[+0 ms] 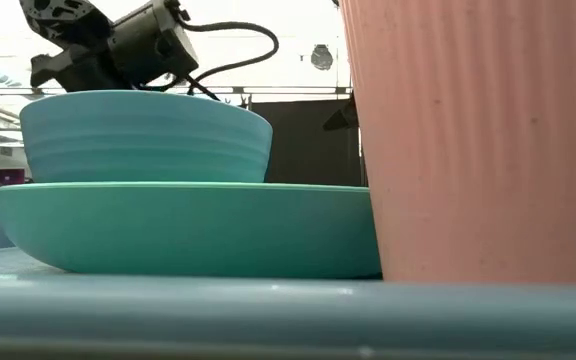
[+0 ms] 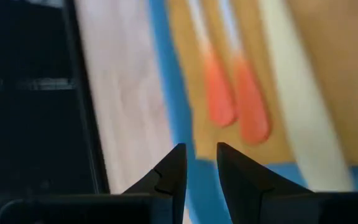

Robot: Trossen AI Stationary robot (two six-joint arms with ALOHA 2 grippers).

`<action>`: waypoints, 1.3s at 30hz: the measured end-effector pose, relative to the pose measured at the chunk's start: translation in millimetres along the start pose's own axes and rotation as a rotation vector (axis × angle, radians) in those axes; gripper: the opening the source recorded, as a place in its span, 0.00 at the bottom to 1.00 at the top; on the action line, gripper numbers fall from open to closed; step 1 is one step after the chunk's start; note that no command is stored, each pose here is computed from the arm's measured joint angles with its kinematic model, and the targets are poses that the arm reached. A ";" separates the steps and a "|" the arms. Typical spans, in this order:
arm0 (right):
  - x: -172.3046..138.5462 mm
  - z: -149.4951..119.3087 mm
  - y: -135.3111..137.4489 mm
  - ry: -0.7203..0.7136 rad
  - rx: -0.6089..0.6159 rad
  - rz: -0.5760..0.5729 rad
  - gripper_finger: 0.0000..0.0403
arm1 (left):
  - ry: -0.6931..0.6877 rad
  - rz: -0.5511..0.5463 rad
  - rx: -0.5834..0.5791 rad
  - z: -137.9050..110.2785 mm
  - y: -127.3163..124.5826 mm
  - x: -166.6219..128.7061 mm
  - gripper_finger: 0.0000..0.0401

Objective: Set up tray
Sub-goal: Adjust the blue bowl on the plate

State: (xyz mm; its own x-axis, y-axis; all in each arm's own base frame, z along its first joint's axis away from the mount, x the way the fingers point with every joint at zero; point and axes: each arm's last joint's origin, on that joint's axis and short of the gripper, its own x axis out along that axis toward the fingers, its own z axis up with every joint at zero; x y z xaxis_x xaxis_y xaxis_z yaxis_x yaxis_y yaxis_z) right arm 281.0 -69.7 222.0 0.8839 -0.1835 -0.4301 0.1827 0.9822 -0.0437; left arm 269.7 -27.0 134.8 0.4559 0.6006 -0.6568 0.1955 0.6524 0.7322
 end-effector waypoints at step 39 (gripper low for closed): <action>-6.7 3.6 9.1 -0.010 0.085 0.257 0.00 | -0.519 -1.004 -0.829 25.5 27.4 -83.5 0.02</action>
State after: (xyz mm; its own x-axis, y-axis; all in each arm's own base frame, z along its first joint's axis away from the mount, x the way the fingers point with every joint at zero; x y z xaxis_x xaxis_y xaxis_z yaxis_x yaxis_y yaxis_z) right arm 278.3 -59.7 227.8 0.9102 0.0709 -0.4081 -0.0137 0.9898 0.1415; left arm 259.1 -71.1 214.4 0.7302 -0.3971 -0.5560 0.1452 0.8854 -0.4417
